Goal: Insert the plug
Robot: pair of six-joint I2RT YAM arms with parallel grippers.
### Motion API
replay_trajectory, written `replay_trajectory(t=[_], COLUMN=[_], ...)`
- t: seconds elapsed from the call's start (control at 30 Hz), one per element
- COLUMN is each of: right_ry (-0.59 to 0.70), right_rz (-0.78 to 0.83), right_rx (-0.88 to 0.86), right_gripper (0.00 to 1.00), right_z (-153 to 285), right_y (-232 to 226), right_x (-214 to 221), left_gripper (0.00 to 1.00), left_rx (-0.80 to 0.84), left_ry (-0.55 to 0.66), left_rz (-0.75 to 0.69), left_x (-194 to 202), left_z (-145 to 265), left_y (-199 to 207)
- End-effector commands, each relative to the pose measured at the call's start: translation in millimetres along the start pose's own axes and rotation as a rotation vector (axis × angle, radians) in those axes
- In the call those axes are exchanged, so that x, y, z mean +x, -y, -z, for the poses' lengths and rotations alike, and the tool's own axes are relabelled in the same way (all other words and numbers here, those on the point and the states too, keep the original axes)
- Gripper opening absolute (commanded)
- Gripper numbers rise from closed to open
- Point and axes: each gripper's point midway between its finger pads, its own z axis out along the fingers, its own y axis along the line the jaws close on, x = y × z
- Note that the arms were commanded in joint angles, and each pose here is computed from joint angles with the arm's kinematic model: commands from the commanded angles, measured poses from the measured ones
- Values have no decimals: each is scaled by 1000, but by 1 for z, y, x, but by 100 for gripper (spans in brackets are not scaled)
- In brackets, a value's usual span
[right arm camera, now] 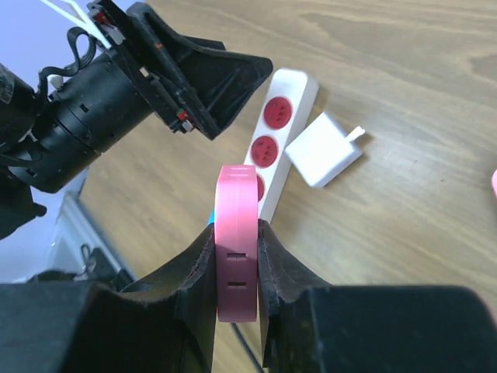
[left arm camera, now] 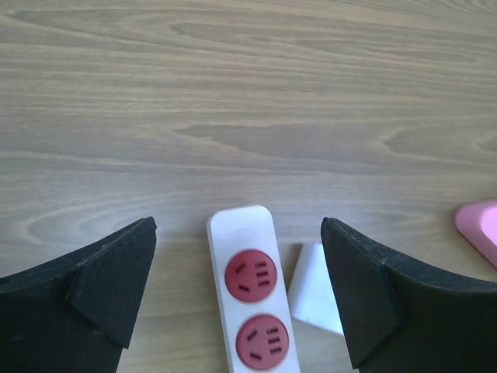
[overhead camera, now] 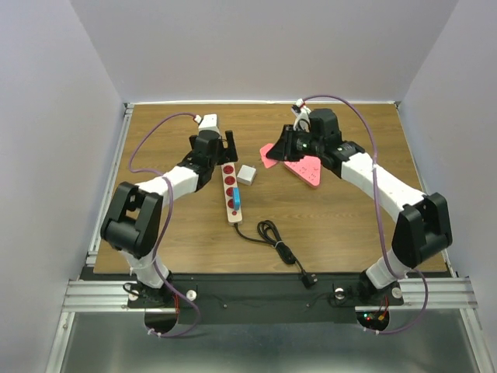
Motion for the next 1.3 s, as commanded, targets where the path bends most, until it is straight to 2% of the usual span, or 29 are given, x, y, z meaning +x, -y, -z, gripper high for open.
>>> replay_trajectory(t=[0.0, 0.17, 0.3, 0.4, 0.5, 0.7, 0.73, 0.83, 0.9, 0.93, 1.1, 1.27], right_ry=[27, 4, -8, -11, -13, -33, -40, -47, -59, -57, -69, -65], right_rz=[21, 19, 16, 16, 17, 21, 28, 40, 47, 49, 89, 118], right_rx=[86, 95, 101, 109, 113, 92, 89, 100, 96, 106, 119, 155], right_gripper=[0, 0, 0, 0, 0, 0, 0, 1, 0, 0, 0, 0], right_z=[-17, -29, -32, -32, -30, -29, -28, -24, -25, -24, -35, -52], right_y=[5, 4, 4, 5, 7, 2, -1, -4, -9, -9, -20, -23], right_x=[-15, -8, -3, -1, 1, 9, 13, 22, 29, 30, 38, 35], left_gripper=[97, 93, 90, 84, 67, 47, 40, 25, 20, 14, 0, 0], left_rx=[-29, -34, -47, -93, -114, -103, -105, -117, -130, -134, -154, -135], left_ry=[2, -68, -82, -121, -136, -194, -202, -221, -231, -236, -271, -290], left_rz=[42, 28, 19, -6, -11, -15, -17, -19, -21, -23, 9, 54], left_x=[-11, 13, 16, 27, 34, 58, 60, 69, 75, 77, 97, 108], left_z=[-21, -46, -59, -63, -62, -57, -56, -50, -43, -41, -23, -8], left_y=[0, -1, 0, -9, -15, -19, -20, -25, -30, -32, -42, -40])
